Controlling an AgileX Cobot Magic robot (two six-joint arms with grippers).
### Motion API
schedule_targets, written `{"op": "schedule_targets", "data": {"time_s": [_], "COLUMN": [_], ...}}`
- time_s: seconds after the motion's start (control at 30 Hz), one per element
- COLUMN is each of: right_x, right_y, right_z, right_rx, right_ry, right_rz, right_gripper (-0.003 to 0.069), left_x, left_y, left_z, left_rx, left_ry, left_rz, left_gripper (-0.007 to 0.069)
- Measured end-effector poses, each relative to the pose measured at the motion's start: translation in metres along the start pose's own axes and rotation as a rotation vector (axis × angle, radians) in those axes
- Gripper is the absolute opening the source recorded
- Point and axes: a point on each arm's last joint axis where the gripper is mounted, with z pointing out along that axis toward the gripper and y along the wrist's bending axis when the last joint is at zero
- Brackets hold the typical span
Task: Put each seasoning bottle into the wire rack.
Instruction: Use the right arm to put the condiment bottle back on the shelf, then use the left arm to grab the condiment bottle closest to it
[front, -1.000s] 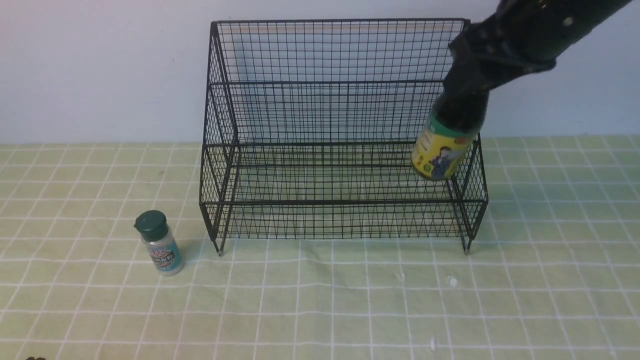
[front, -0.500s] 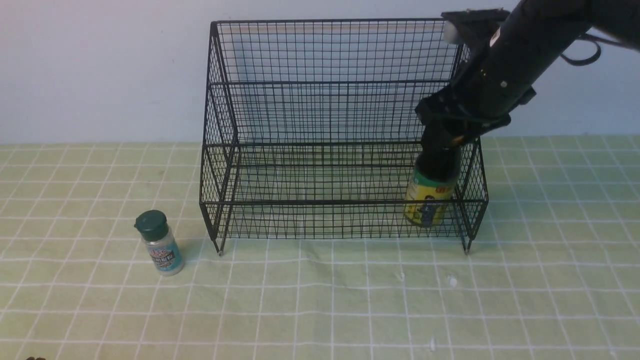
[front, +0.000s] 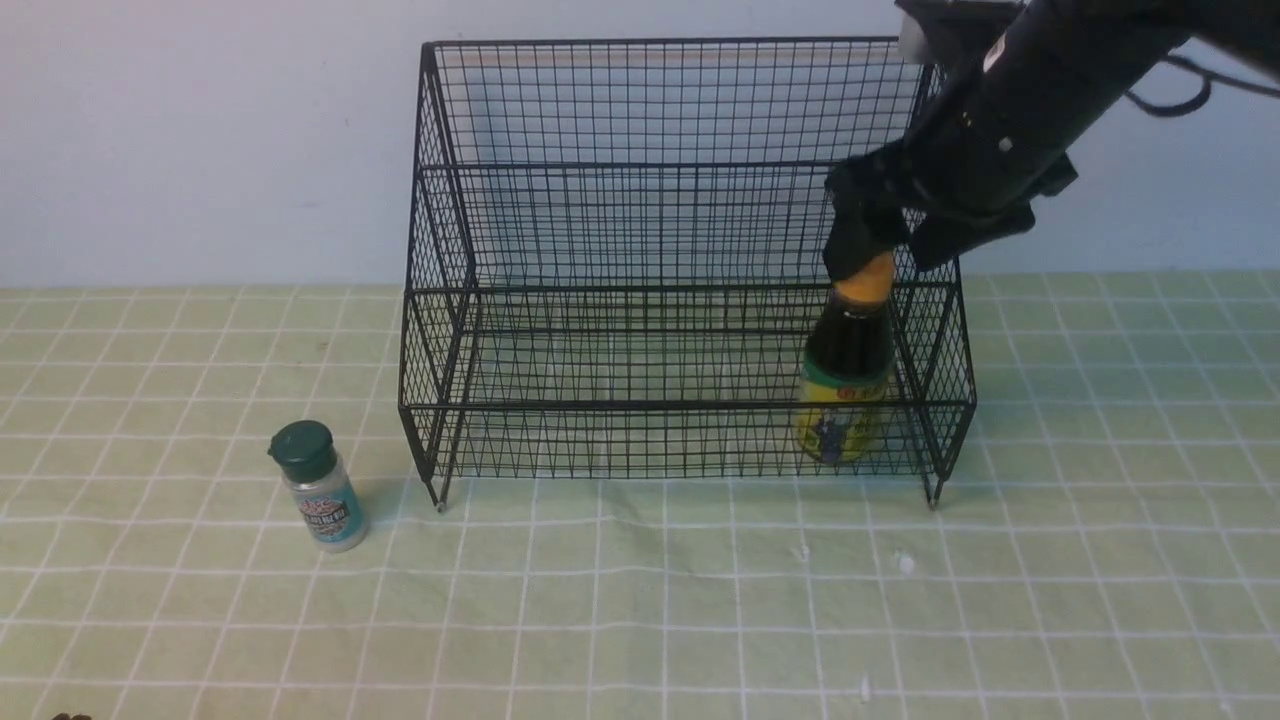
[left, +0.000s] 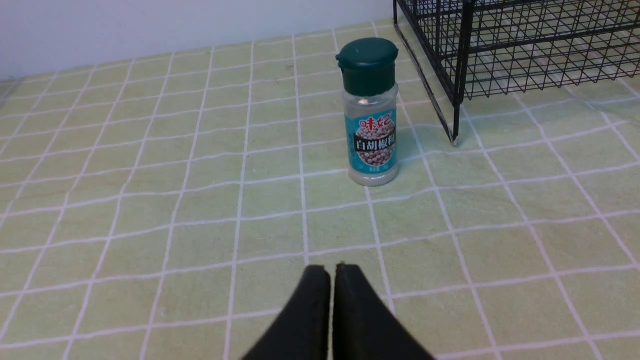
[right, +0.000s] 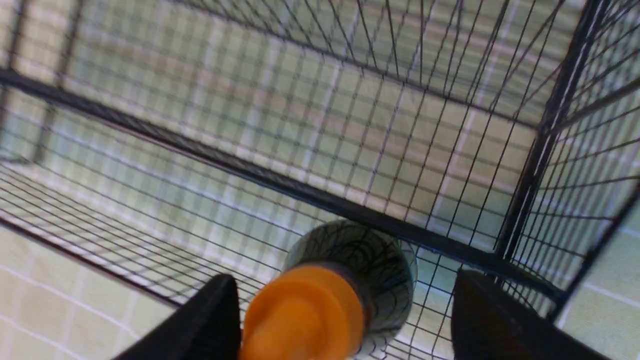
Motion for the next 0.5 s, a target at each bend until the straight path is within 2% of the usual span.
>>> {"op": "schedule_targets", "data": {"time_s": [0.07, 0.13, 0.2, 0.3, 0.33, 0.37, 0.5], "right_x": [0.000, 0.003, 0.006, 0.025, 0.027, 0.041, 0.090], "right_y": [0.003, 0.011, 0.013, 0.023, 0.023, 0.026, 0.031], "right_z": [-0.015, -0.053, -0.070, -0.145, -0.149, -0.184, -0.262], "right_rx": [-0.003, -0.002, 0.004, 0.054, 0.058, 0.097, 0.175], "right_ry": [-0.032, -0.113, -0.150, -0.312, -0.322, -0.399, -0.588], "right_rz": [0.001, -0.017, -0.027, -0.072, -0.075, -0.099, -0.122], "right_gripper": [0.0505, 0.0470, 0.0440, 0.0299, 0.0299, 0.0221, 0.0062], "left_x": [0.000, 0.000, 0.000, 0.000, 0.000, 0.000, 0.000], "left_y": [0.000, 0.000, 0.000, 0.000, 0.000, 0.000, 0.000], "left_z": [0.000, 0.000, 0.000, 0.000, 0.000, 0.000, 0.000], "left_rx": [0.000, 0.000, 0.000, 0.000, 0.000, 0.000, 0.000], "left_ry": [0.000, 0.000, 0.000, 0.000, 0.000, 0.000, 0.000], "left_rz": [0.000, 0.000, 0.000, 0.000, 0.000, 0.000, 0.000], "left_gripper": [-0.0006, -0.0006, -0.0006, -0.0006, -0.0006, -0.0006, -0.0006]}}
